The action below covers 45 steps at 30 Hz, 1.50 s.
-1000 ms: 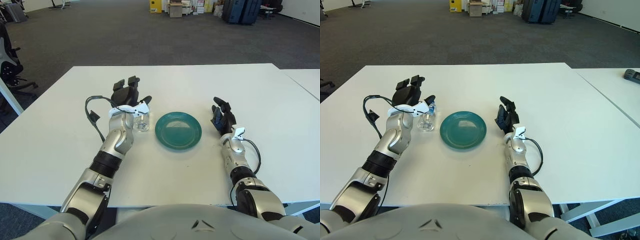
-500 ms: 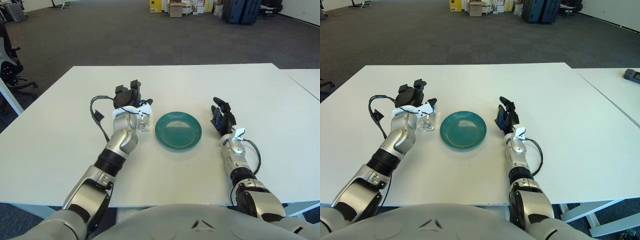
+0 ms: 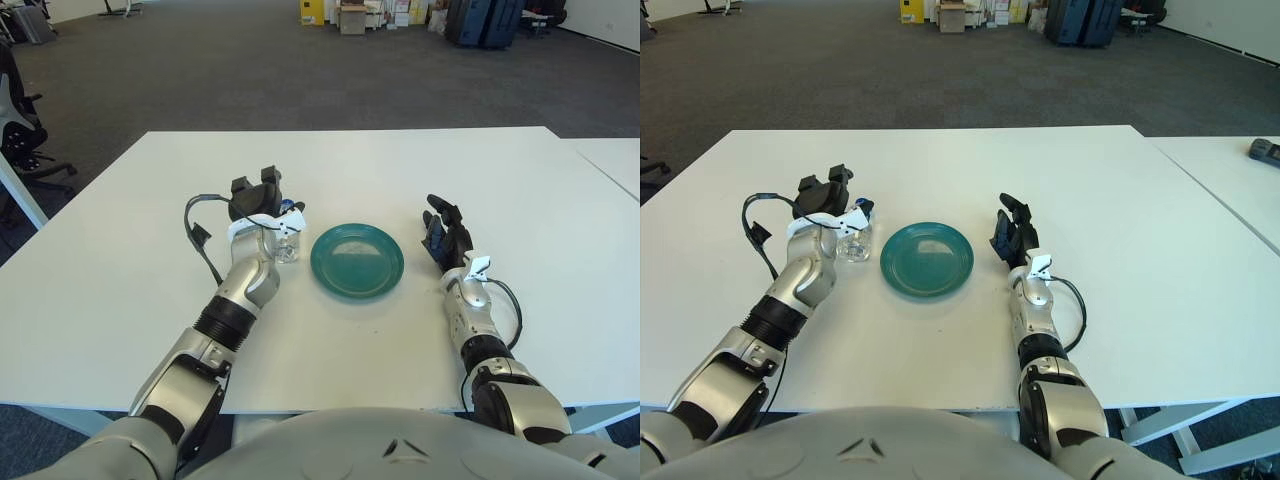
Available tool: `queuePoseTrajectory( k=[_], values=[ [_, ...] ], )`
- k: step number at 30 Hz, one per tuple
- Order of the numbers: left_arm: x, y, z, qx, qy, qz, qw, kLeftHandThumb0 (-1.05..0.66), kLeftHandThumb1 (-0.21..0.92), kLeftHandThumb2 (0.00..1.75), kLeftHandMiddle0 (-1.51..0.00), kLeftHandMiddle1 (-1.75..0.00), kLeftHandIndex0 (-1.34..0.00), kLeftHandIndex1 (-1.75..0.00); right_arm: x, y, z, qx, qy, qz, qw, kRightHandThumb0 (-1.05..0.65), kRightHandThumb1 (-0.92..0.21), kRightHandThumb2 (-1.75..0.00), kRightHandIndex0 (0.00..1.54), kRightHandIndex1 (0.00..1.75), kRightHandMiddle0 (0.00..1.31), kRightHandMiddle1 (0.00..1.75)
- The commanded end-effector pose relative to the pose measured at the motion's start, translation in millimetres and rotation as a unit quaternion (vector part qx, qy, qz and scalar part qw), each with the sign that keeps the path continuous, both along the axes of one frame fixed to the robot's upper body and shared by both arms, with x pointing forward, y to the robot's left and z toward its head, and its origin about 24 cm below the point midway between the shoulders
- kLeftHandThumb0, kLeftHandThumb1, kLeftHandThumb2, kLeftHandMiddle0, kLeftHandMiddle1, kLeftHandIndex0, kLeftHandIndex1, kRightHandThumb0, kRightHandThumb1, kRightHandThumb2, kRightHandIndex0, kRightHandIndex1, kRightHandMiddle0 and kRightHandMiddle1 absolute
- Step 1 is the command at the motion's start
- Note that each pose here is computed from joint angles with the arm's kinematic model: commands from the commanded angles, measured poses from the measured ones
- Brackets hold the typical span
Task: Put the bottle into the plate.
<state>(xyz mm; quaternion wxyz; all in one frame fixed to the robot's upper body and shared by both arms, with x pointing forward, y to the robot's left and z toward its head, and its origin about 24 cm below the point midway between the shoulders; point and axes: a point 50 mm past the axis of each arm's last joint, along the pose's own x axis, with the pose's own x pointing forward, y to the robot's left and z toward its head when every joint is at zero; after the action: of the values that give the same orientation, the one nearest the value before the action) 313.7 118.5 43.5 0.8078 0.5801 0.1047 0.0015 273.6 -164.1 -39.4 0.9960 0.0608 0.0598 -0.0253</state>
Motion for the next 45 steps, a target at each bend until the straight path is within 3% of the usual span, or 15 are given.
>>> queuePoseTrajectory(
  k=[1,3,5,9,12,22,34,45],
  values=[
    [7.3,-4.4,0.9,0.000,0.000,0.003,1.000,-1.05,0.92,0.87,-0.22,-1.14,0.00,-0.80,-21.5,4.0,-27.7,0.018,0.078,0.000,0.997,-0.79,-0.92,-0.87,0.26,0.00,0.00,0.74],
    [8.4,-4.7,-1.3,0.000,0.008,0.006,1.000,-1.05,0.92,0.88,-0.23,-1.06,0.00,-0.75,-21.5,4.0,-27.5,0.017,0.078,0.001,0.997,-0.79,-0.92,-0.87,0.26,0.00,0.00,0.74],
    [9.3,-4.6,-2.7,0.000,0.014,0.008,1.000,-1.05,0.92,0.89,-0.28,-0.75,0.00,-0.62,-21.6,4.2,-27.2,0.017,0.076,0.002,0.997,-0.79,-0.92,-0.87,0.26,0.00,0.00,0.74],
    [10.7,-3.7,-7.1,0.000,0.027,0.011,1.000,-1.05,0.92,0.91,-0.32,-0.33,0.00,-0.44,-21.9,4.8,-26.7,0.017,0.075,0.004,0.997,-0.78,-0.92,-0.88,0.26,0.00,0.00,0.74],
    [11.4,-2.9,-11.0,0.003,0.036,0.014,0.999,-1.05,0.92,0.92,-0.31,-0.18,0.00,-0.35,-21.8,5.5,-26.0,0.018,0.073,0.005,0.997,-0.78,-0.92,-0.88,0.26,0.00,0.00,0.73],
    [14.0,-2.8,-23.6,0.021,0.066,0.025,0.997,-1.05,0.92,0.93,-0.28,-0.05,0.00,-0.22,-20.0,9.8,-24.3,0.024,0.069,0.006,0.997,-0.78,-0.92,-0.89,0.27,0.00,0.00,0.73],
    [10.1,-4.2,-54.6,0.035,0.116,0.029,0.992,-1.05,0.92,0.92,-0.33,-0.04,0.00,-0.31,-18.2,11.4,-21.3,0.036,0.059,0.007,0.998,-0.77,-0.92,-0.89,0.27,0.00,0.00,0.72],
    [7.0,-2.7,-65.2,0.044,0.131,0.034,0.990,-1.05,0.92,0.90,-0.32,-0.02,0.00,-0.28,-19.4,8.0,-19.8,0.047,0.051,0.004,0.998,-0.78,-0.92,-0.89,0.29,0.01,0.00,0.73]
  ],
)
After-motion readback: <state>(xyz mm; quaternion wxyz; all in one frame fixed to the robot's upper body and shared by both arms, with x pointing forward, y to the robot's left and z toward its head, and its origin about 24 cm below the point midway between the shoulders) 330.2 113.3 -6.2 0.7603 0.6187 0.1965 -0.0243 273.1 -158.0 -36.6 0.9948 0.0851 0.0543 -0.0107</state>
